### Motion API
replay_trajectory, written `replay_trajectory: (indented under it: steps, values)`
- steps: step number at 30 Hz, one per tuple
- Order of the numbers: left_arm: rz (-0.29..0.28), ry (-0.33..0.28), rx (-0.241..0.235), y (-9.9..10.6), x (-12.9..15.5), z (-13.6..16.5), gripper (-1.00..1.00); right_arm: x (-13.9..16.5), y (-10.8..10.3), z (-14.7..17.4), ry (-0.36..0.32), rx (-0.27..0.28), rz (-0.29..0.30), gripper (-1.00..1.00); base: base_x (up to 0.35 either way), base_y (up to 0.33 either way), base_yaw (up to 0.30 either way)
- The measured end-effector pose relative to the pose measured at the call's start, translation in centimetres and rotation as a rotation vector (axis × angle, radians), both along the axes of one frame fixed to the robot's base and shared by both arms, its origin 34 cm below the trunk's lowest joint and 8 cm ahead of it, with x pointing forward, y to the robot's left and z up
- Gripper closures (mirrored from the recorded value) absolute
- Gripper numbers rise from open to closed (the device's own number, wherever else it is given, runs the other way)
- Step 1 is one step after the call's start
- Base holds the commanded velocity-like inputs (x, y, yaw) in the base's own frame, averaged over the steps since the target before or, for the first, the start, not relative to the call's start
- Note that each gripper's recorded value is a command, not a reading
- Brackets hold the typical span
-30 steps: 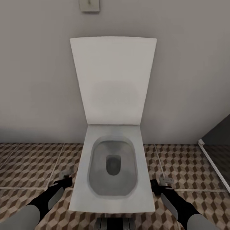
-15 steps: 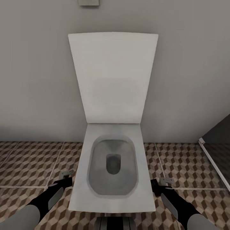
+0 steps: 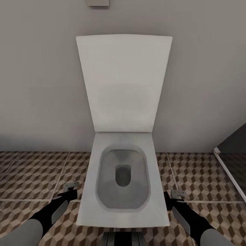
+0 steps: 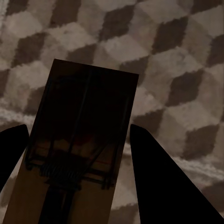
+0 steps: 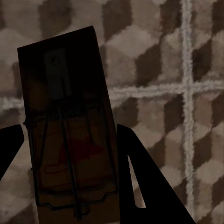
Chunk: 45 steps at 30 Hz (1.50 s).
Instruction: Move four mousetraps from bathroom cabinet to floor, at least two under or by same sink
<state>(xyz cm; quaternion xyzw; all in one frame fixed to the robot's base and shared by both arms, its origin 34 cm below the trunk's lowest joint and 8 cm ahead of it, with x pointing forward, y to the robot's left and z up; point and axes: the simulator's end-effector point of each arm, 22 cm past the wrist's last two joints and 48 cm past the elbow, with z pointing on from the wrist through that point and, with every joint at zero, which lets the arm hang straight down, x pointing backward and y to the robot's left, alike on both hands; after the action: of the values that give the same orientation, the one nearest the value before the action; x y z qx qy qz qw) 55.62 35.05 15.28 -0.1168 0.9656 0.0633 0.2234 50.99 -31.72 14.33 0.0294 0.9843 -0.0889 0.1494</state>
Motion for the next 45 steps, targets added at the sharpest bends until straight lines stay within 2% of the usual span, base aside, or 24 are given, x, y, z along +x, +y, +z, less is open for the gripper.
replay_trajectory:
  steps: [30,38,45]
  values:
    - [-0.001,0.001,0.0,0.0,0.0,0.0,1.0,0.0,0.1,0.0,0.0,0.002,0.0,1.0,0.0,0.001,0.0]
    - [0.0,0.033,-0.001,0.0,-1.1,-1.6,1.0,-1.1,-0.1,-1.4,0.032,-0.001,-0.002,1.0,0.0,0.0,0.0]
    - [-0.001,0.062,-0.001,0.0,-2.2,-3.0,1.0,-1.6,-0.6,-2.5,0.028,-0.008,-0.009,1.0,0.0,0.0,0.0]
